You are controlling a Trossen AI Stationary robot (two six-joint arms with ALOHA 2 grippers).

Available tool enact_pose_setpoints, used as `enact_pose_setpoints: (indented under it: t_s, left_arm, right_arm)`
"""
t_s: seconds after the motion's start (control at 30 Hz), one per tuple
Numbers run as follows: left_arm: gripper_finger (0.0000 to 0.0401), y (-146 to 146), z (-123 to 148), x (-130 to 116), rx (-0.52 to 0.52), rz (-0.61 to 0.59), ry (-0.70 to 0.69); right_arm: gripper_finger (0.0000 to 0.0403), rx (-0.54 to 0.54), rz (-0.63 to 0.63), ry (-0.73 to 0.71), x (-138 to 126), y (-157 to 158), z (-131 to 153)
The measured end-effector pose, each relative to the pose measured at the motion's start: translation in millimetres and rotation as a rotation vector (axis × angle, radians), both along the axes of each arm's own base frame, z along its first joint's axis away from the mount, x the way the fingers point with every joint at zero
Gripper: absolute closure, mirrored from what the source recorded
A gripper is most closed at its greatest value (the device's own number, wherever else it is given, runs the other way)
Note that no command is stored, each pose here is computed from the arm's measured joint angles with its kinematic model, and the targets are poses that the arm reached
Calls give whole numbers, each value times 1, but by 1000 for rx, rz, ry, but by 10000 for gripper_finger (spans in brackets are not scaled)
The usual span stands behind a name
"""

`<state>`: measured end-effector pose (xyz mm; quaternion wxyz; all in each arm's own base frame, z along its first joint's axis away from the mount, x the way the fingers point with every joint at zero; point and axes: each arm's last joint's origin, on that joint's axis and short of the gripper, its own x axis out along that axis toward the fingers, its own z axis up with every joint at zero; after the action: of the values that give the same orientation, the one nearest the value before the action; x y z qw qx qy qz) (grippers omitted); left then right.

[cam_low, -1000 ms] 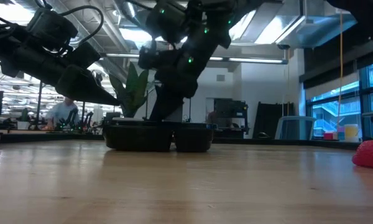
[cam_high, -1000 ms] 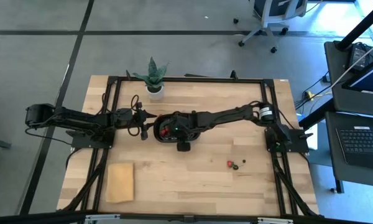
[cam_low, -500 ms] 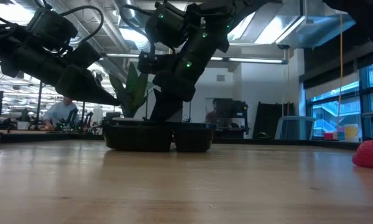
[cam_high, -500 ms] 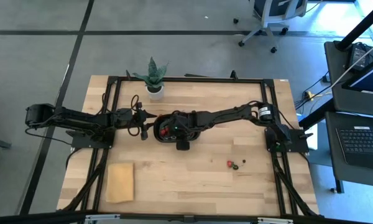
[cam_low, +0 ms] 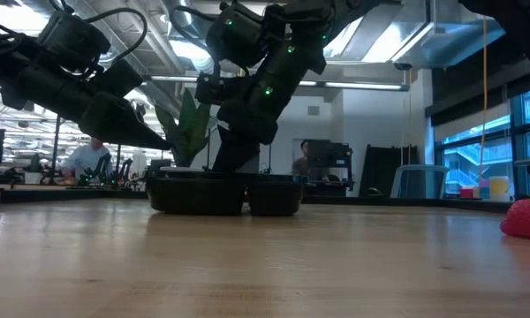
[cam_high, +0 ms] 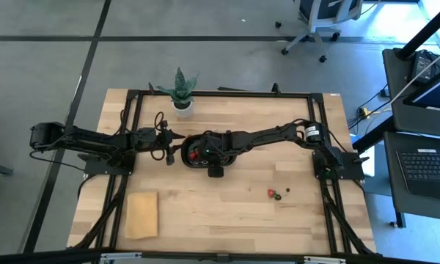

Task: Pick and placing Produce into tupperware
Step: Put the top blueberry into the black bin, then put the blueberry into the black bin

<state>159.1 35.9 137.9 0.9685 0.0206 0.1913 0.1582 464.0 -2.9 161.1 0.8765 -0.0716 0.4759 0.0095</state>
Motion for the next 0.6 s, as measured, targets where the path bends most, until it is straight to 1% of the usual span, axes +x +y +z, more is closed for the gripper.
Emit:
enact_pose_setpoints:
  t_s: [0.13, 0.27, 0.33, 0.43, 0.53, 0.6]
  left_arm:
    - [254, 0, 0, 0, 0, 0, 0]
    - [254, 0, 0, 0, 0, 0, 0]
    - [254, 0, 0, 0, 0, 0, 0]
    - [254, 0, 0, 0, 0, 0, 0]
    - [254, 0, 0, 0, -1, -2, 3]
    - [254, 0, 0, 0, -2, -2, 4]
  right_arm:
    - [230, -12, -6, -5, 0, 0, 0]
    - [207, -70, -39, 8, -3, -2, 7]
    - [201, -98, -58, -8, -6, -4, 18]
    - [197, -106, -65, -23, -13, -4, 39]
    - [197, -103, -72, -23, -26, -4, 64]
    - [197, -89, -93, -9, -40, -4, 84]
